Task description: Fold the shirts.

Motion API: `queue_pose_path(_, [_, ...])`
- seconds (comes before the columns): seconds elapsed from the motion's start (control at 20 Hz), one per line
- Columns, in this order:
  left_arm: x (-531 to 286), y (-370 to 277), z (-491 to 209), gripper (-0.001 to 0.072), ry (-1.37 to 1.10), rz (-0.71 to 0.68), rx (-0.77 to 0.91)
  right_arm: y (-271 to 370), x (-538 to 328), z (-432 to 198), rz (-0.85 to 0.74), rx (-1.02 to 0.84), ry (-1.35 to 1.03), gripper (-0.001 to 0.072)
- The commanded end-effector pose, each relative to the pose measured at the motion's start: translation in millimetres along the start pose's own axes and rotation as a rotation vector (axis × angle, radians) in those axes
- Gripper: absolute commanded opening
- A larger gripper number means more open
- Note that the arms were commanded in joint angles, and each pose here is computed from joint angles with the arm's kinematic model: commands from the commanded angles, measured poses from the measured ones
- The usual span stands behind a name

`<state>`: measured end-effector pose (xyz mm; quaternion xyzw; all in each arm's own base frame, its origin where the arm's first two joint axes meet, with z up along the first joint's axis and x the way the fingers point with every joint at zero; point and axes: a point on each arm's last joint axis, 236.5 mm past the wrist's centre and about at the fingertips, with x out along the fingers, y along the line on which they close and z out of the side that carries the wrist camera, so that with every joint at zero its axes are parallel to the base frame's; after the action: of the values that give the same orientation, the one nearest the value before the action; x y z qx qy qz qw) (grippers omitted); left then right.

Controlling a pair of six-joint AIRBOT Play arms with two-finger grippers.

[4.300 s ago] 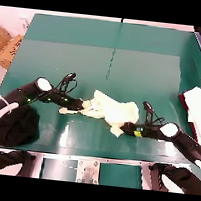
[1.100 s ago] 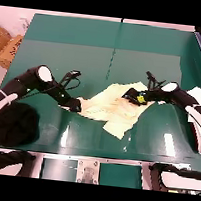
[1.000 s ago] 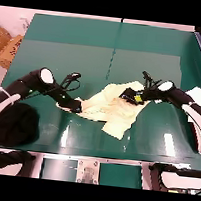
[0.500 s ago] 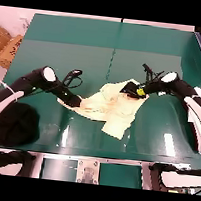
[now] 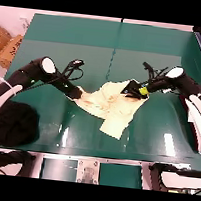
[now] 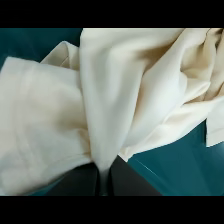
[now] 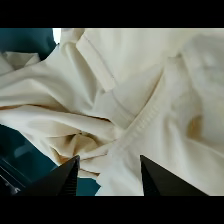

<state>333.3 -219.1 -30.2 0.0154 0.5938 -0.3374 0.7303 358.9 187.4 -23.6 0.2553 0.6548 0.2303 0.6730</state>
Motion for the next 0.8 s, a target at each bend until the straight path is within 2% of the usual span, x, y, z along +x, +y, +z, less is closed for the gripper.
queue_pose_path(0.0, [-1.3,2.1,6.4,0.0027,-0.022,0.012,0.005,22.7,29.7,5.9,-0.017,-0.048,-0.052,0.0432])
queue_pose_path(0.35, [-0.6,1.7,-13.8,0.0029,0.065,0.007,0.017,-12.1,69.5,3.7,-0.095,0.048,0.004,0.0431])
queue_pose_path(0.4, [-0.7,3.8,-15.0,0.0106,0.07,0.015,0.021,-10.9,70.5,4.5,-0.096,0.044,-0.001,0.0431])
queue_pose_path(0.45, [-0.7,5.2,-15.1,0.0408,0.071,0.021,0.024,-11.6,70.9,5.5,-0.097,0.045,-0.005,0.0431])
queue_pose_path(0.5, [-0.9,6.0,-15.1,0.0576,0.071,0.025,0.026,-13.0,72.2,4.9,-0.099,0.048,-0.001,0.0427])
queue_pose_path(0.55, [-0.9,7.2,-15.4,0.0549,0.072,0.029,0.028,-14.8,73.4,4.9,-0.1,0.052,0.002,0.0395])
queue_pose_path(0.75, [-2.1,19.1,-16.6,0.0547,0.08,0.08,0.033,-21.7,80.2,8.0,-0.107,0.065,-0.002,0.0252])
